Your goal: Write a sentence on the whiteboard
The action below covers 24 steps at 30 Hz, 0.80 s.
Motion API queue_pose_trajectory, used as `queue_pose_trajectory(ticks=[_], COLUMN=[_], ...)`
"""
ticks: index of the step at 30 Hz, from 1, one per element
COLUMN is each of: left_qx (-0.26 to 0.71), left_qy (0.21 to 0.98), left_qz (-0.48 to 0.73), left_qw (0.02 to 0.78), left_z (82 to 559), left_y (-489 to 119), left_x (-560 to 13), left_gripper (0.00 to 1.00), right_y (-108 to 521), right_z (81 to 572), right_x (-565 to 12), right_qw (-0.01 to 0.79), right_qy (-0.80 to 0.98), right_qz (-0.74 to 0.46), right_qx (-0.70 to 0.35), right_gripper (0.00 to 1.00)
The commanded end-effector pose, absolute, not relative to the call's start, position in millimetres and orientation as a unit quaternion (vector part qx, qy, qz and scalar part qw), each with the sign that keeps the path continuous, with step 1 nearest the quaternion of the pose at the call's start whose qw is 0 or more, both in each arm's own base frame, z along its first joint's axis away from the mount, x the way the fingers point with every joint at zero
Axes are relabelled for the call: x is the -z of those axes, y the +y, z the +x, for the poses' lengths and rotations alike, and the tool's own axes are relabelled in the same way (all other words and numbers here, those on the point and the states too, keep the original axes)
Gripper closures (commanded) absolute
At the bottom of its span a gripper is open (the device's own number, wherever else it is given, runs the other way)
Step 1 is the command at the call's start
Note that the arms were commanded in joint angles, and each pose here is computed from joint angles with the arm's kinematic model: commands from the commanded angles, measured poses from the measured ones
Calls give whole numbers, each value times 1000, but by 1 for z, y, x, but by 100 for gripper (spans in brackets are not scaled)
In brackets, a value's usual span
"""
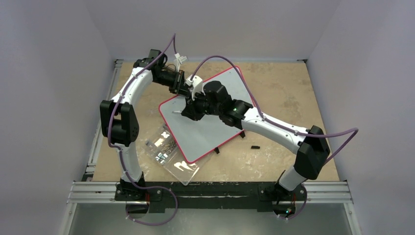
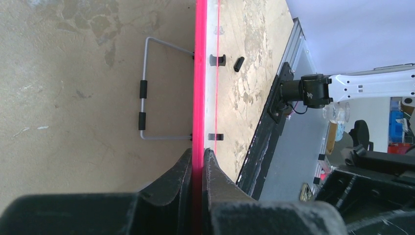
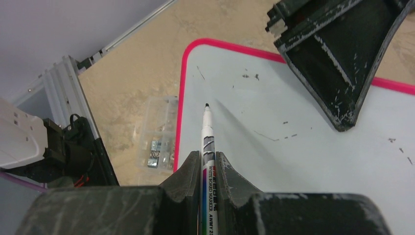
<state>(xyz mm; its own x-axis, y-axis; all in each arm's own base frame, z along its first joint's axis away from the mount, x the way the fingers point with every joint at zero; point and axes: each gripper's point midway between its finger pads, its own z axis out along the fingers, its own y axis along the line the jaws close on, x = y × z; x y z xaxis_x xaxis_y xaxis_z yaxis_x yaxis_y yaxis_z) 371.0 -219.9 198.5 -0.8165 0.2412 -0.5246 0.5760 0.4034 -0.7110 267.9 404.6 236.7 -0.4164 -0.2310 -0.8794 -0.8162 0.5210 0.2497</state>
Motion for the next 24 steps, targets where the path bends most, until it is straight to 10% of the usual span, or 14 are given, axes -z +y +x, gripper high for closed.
queue_pose_trajectory(ticks=[1,24], left_qx=[433,434], left_qy=[834,828], left_qz=[289,301], left_qw=[185,189], left_z=[364,358], left_y=[-218,-221], left_x=[-193,-200], left_gripper=[100,100], right_y=[422,415], right_z=[278,282], right_x=[-276,-230], right_qw=[458,425], right_qy=[735,780], right_qz=[-331,-312], right_qx=[-374,-339], right_gripper=[100,100])
